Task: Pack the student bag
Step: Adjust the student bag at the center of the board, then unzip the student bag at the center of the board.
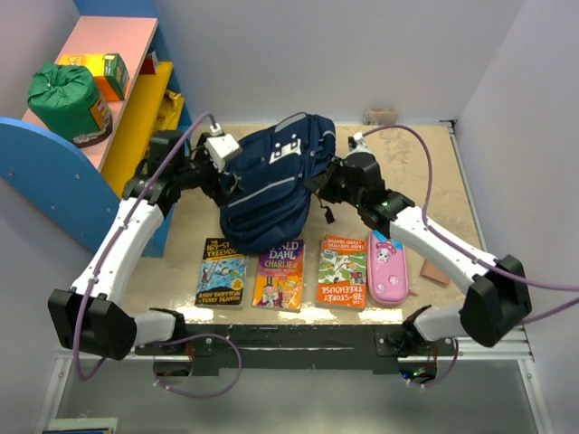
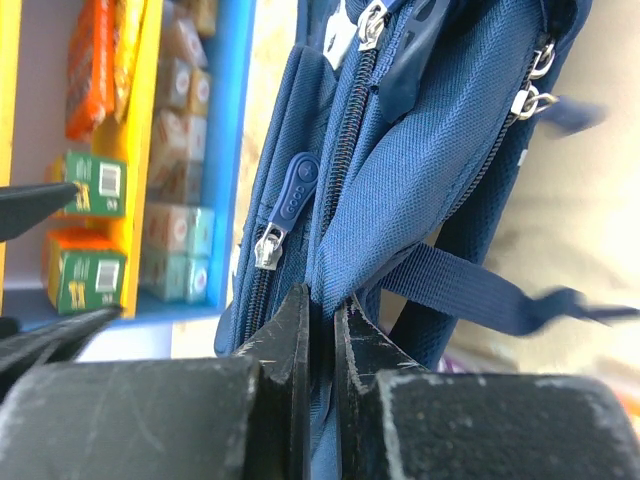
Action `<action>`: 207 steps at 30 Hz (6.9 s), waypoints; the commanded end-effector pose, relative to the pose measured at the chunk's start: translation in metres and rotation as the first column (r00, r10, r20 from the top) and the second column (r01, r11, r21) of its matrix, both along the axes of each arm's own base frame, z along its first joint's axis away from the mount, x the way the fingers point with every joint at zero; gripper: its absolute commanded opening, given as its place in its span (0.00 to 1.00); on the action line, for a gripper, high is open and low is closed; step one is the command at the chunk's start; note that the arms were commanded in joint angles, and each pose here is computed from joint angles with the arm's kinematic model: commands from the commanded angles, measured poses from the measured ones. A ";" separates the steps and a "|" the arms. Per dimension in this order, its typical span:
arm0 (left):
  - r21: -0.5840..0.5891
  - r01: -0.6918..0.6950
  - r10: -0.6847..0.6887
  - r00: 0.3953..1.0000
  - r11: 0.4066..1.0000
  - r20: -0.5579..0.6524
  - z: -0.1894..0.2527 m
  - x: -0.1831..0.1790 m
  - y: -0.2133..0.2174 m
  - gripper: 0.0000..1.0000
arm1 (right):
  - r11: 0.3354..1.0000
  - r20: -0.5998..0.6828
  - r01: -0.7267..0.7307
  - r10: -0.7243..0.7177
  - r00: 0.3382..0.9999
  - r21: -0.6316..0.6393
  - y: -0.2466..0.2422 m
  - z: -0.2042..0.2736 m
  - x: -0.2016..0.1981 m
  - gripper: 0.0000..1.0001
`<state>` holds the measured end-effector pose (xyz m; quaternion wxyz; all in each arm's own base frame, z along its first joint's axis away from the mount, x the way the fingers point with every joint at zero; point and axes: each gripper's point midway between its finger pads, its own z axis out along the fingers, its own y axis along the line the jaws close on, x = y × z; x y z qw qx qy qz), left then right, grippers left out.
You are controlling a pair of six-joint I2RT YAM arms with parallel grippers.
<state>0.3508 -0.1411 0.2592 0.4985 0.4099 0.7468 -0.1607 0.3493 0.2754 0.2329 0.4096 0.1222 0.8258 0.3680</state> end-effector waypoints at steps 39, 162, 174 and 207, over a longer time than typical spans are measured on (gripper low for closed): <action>0.373 0.364 -0.364 0.929 0.854 -0.071 -0.165 -0.070 -0.121 0.97 | 0.990 -0.074 -0.009 -0.002 0.997 -0.144 -0.045 -0.084 -0.077 0.41; 0.200 0.402 -0.438 0.684 0.894 0.584 0.057 -0.148 -0.118 0.00 | 0.906 0.634 0.028 0.274 0.723 -0.423 -0.035 -0.036 -0.109 0.71; 0.179 0.400 -0.419 0.667 0.899 0.616 0.065 -0.147 -0.120 0.00 | 0.899 0.623 -0.029 0.326 0.711 -0.437 -0.027 -0.040 -0.133 0.74; 0.274 0.496 -0.538 0.532 0.824 0.654 0.061 -0.175 -0.110 0.00 | 0.852 0.531 -0.289 0.503 0.682 -0.436 -0.018 0.022 -0.178 0.75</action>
